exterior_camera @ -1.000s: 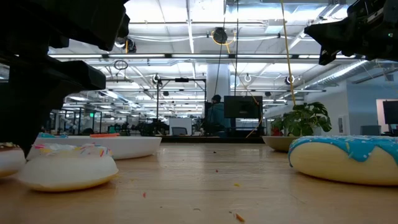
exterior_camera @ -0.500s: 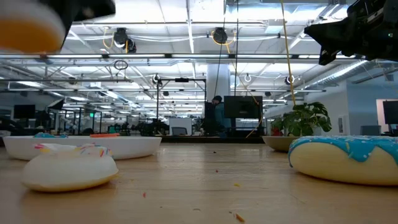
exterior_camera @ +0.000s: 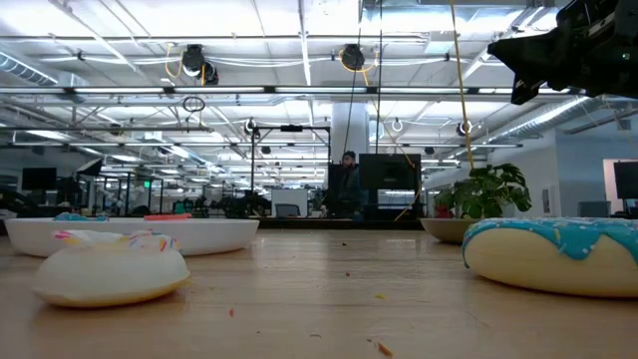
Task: Pick & Place donuts
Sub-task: Put the small brown donut on the white plate
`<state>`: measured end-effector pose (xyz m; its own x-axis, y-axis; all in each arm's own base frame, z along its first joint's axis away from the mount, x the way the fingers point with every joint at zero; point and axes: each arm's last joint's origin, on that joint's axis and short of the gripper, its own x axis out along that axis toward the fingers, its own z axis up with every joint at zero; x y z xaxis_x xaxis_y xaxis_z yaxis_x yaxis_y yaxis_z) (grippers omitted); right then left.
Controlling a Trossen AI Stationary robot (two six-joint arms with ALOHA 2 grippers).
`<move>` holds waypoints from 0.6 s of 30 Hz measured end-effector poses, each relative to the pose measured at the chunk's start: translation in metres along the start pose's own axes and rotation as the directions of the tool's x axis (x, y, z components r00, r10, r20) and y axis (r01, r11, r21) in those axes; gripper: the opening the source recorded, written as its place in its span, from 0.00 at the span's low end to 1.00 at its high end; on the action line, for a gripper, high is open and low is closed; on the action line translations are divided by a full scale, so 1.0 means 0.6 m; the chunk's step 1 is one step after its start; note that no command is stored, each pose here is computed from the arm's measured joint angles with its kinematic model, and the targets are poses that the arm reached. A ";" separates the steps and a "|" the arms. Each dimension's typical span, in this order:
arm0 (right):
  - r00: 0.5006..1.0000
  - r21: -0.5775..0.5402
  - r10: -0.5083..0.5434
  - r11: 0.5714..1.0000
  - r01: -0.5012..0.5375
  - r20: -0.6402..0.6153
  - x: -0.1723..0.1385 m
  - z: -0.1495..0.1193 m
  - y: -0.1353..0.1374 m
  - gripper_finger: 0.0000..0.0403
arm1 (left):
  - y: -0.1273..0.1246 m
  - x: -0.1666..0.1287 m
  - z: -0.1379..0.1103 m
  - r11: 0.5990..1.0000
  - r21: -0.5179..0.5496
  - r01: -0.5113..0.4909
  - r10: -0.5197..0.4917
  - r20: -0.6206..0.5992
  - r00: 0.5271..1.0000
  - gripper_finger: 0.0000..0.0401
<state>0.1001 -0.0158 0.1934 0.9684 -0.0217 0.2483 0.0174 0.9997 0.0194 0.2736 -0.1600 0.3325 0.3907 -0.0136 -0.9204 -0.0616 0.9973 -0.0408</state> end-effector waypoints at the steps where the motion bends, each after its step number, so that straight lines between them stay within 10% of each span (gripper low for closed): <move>1: 1.000 0.000 0.000 1.000 0.000 0.000 0.000 0.000 0.000 0.00 | 0.003 -0.001 0.000 1.000 -0.002 -0.006 0.006 -0.005 1.000 0.52; 18: 1.000 0.000 0.000 1.000 0.000 0.000 0.000 0.000 0.000 0.00 | 0.011 0.004 -0.001 1.000 0.020 -0.011 0.012 -0.058 0.998 0.51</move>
<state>0.1002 -0.0158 0.1934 0.9685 -0.0217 0.2481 0.0174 0.9997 0.0195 0.2736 -0.1533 0.3295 0.3360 -0.0060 -0.9418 -0.0471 0.9986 -0.0231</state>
